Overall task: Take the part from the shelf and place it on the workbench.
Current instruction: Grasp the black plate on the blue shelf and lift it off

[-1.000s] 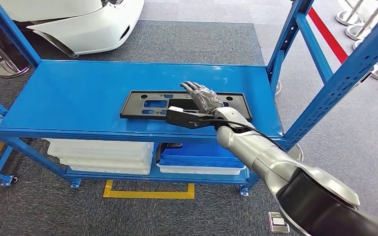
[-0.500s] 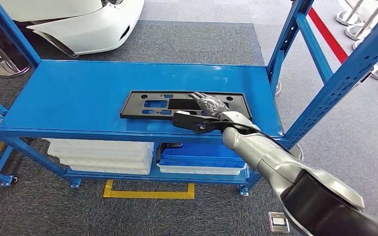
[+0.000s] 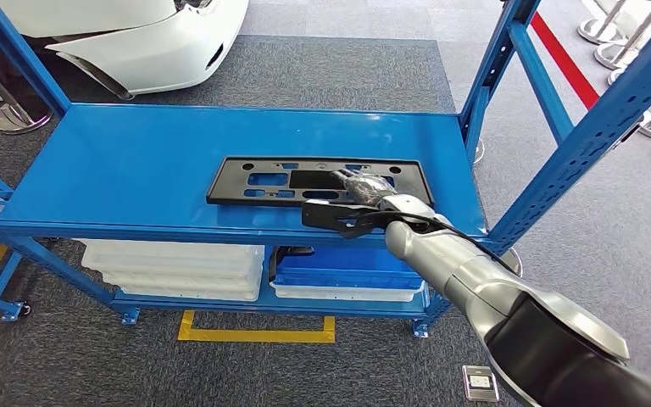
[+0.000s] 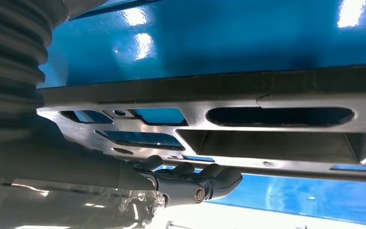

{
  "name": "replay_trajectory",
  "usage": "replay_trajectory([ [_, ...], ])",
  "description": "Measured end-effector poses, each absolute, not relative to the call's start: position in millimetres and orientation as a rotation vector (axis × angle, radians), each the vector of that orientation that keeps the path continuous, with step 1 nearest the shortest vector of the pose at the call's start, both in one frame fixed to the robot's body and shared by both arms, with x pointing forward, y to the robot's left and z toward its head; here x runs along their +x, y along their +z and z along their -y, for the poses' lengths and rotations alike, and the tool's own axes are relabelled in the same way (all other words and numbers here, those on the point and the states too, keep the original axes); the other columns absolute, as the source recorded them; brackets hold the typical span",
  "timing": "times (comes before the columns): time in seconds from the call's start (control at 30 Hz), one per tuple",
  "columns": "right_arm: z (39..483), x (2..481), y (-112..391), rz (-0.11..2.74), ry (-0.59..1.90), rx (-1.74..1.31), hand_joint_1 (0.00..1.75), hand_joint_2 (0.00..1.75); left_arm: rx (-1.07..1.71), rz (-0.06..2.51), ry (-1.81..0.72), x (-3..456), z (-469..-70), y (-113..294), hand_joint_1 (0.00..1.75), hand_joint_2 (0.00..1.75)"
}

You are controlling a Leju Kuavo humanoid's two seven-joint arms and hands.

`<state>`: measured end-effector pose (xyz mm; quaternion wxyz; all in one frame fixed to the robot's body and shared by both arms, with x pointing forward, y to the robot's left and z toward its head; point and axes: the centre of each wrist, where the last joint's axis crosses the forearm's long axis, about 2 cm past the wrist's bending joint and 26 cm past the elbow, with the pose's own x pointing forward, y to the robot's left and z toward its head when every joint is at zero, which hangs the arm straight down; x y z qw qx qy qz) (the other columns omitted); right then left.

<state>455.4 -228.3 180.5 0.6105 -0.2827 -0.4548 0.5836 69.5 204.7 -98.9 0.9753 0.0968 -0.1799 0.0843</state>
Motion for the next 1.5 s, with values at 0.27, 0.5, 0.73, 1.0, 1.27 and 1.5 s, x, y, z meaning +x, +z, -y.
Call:
replay_trajectory([
  [0.27,235,452,172,0.958,1.431,-0.738,0.99,1.75,0.195,0.372,0.172,69,-205,-99,0.00,0.00],
  [0.5,247,451,167,0.910,1.453,-0.772,1.75,1.75,0.186,0.389,0.167,70,-204,-99,0.00,0.00],
  [0.73,254,452,167,0.899,1.454,-0.792,1.75,1.75,0.173,0.415,0.160,70,-204,-99,0.00,0.00],
  [1.0,260,452,166,0.893,1.456,-0.810,1.75,1.75,0.166,0.425,0.158,70,-204,-99,0.00,0.00],
  [1.27,264,451,165,0.929,1.440,-0.811,1.75,1.75,0.164,0.431,0.156,70,-204,-99,0.00,0.00],
  [1.5,252,444,162,1.466,1.145,-0.504,1.75,1.75,0.229,0.480,0.176,70,-206,-99,0.00,0.00],
])
